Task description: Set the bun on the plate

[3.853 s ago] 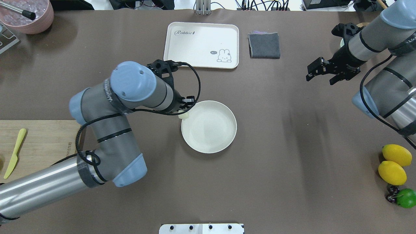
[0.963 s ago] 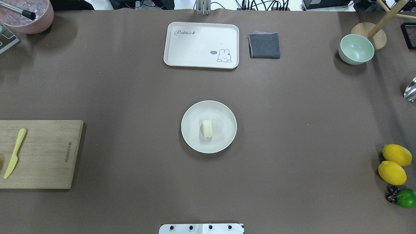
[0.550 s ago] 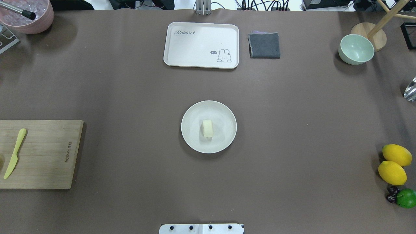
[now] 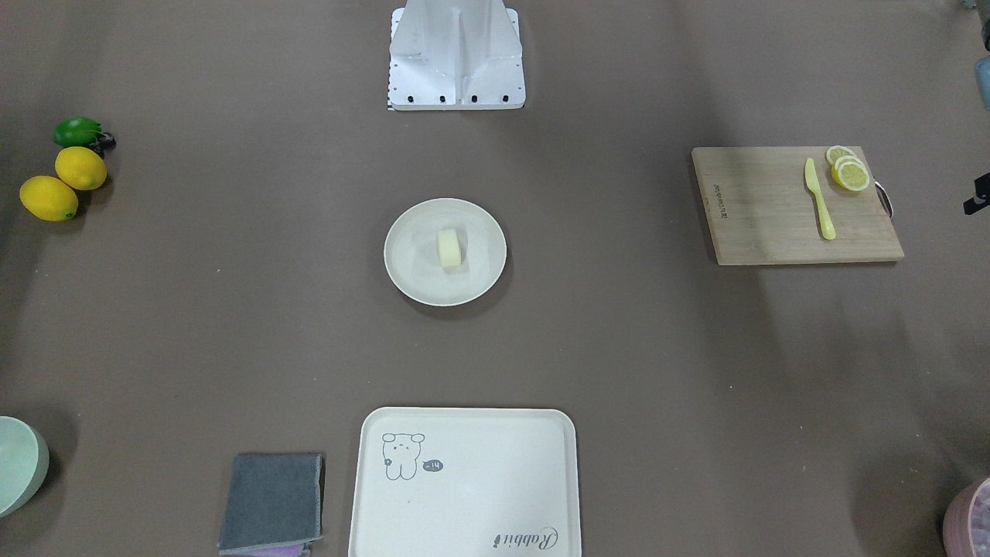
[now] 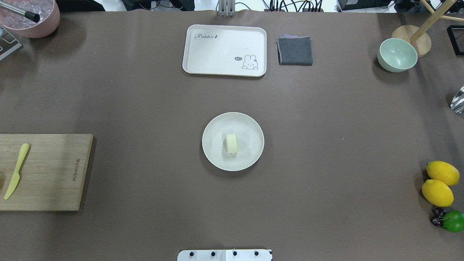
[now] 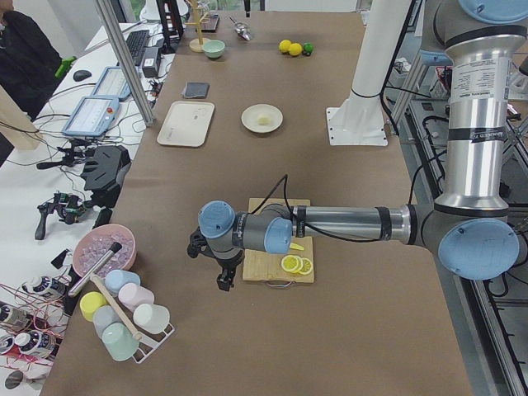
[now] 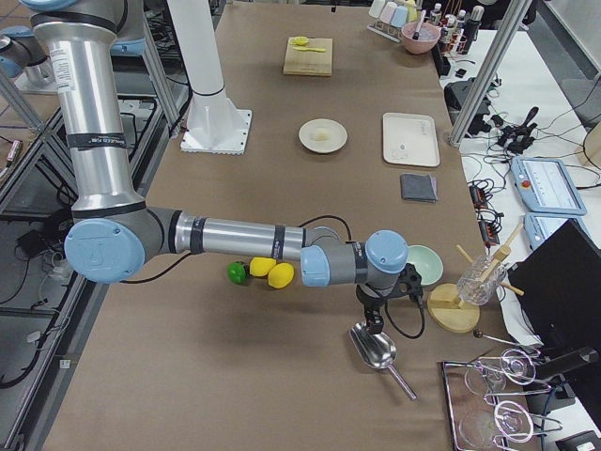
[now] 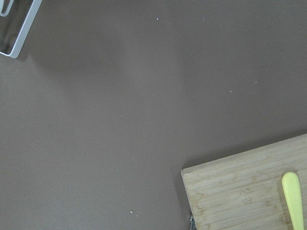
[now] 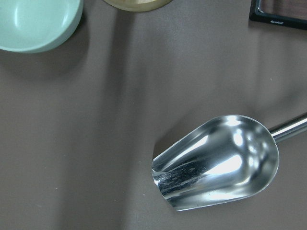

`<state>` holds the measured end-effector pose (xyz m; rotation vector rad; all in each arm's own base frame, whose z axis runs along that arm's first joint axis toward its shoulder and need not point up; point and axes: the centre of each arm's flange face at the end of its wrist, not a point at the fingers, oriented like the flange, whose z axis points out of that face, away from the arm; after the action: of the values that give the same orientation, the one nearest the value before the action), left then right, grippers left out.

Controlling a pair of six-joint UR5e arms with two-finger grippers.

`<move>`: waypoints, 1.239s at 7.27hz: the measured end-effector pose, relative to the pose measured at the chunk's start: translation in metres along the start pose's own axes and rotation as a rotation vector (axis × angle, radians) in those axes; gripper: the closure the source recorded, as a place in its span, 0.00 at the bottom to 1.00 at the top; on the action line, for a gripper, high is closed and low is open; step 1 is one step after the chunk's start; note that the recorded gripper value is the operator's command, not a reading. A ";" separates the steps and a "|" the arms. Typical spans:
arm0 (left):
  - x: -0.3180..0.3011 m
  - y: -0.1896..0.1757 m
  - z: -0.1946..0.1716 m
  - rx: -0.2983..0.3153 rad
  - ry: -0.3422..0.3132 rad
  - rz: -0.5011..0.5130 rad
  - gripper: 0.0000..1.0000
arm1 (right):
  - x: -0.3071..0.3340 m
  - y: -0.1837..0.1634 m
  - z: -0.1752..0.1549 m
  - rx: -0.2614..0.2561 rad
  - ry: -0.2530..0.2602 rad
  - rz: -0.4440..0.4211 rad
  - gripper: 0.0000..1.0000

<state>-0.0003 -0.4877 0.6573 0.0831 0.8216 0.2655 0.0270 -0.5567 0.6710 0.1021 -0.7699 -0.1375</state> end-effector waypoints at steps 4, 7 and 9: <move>0.007 -0.005 -0.009 0.019 0.000 0.016 0.02 | -0.004 0.002 -0.004 0.006 -0.007 -0.006 0.00; 0.009 -0.002 -0.014 0.028 -0.007 0.018 0.02 | -0.005 0.004 -0.005 0.007 -0.006 -0.006 0.00; 0.004 0.006 -0.011 0.022 -0.006 0.007 0.02 | -0.006 0.003 -0.006 0.009 -0.007 -0.008 0.00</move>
<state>-0.0076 -0.4809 0.6482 0.1075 0.8184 0.2622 0.0271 -0.5527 0.6627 0.1138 -0.7775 -0.1423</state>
